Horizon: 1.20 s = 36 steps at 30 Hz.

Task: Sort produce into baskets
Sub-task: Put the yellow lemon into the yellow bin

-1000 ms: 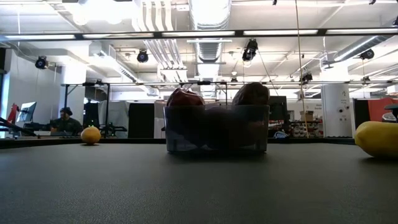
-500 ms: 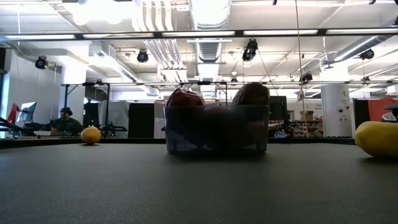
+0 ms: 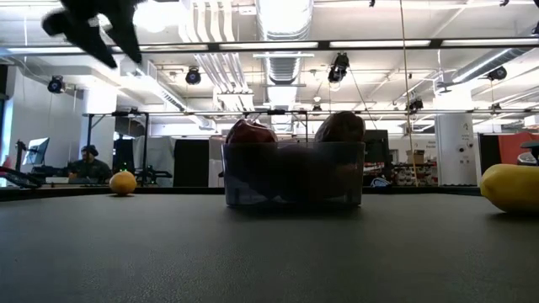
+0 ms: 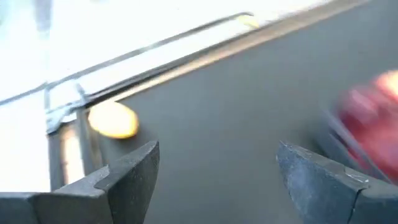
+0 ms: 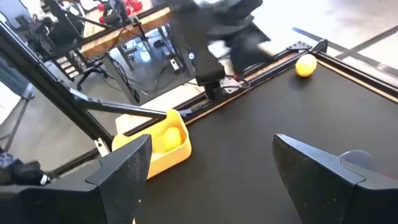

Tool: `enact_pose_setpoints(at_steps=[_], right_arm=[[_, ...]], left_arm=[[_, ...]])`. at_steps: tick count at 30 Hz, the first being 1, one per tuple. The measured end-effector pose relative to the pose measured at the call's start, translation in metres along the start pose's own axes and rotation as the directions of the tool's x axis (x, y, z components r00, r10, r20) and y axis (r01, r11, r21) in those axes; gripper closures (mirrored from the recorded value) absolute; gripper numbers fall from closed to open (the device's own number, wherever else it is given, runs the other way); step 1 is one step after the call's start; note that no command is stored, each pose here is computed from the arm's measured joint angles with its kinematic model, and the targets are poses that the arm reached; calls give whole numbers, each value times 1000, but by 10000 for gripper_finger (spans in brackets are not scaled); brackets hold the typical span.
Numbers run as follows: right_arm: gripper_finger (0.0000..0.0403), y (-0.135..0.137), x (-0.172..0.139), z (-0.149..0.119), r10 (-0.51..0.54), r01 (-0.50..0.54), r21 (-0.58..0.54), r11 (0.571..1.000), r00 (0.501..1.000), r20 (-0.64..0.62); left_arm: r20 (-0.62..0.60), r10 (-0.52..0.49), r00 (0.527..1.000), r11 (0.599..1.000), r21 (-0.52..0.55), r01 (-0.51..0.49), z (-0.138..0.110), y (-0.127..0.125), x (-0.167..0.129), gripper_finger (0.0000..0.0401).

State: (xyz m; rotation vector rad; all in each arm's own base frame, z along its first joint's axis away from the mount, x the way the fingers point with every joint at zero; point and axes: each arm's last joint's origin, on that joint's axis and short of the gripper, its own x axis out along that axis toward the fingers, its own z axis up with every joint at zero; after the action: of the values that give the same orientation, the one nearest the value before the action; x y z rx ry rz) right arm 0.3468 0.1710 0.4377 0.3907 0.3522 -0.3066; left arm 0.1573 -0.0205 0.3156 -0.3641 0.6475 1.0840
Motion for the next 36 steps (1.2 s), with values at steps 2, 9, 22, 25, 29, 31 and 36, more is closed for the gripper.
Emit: enact_pose_setpoints(at_steps=[2, 9, 22, 25, 29, 31, 36], right_arm=[[78, -3, -4, 2, -10, 10, -18, 1000, 1000, -20], [42, -29, -29, 37, -25, 22, -68, 997, 998, -56], [3, -81, -72, 67, -169, 106, -384, 917, 976, -134], [3, -93, -80, 72, -194, 113, -450, 886, 971, -138], [3, -110, -92, 77, -240, 144, -471, 870, 959, -151], [3, -115, -95, 78, -259, 157, -476, 865, 953, -157], [3, -124, -95, 81, -304, 203, -480, 853, 942, -142]], left_arm=[[-23, 104, 994, 992, -62, -106, 9, 8, 26, 97], [-222, 219, 950, 959, -130, -252, 14, 43, 111, 88], [-307, 269, 913, 724, -561, -402, 19, 95, 180, 51], [-329, 331, 885, 685, -561, -465, 22, 96, 194, 51], [-405, 343, 847, 669, -527, -523, 22, 98, 216, 51], [-446, 348, 825, 653, -516, -555, 21, 100, 228, 51], [-515, 378, 769, 581, -515, -630, 21, 109, 255, 51]])
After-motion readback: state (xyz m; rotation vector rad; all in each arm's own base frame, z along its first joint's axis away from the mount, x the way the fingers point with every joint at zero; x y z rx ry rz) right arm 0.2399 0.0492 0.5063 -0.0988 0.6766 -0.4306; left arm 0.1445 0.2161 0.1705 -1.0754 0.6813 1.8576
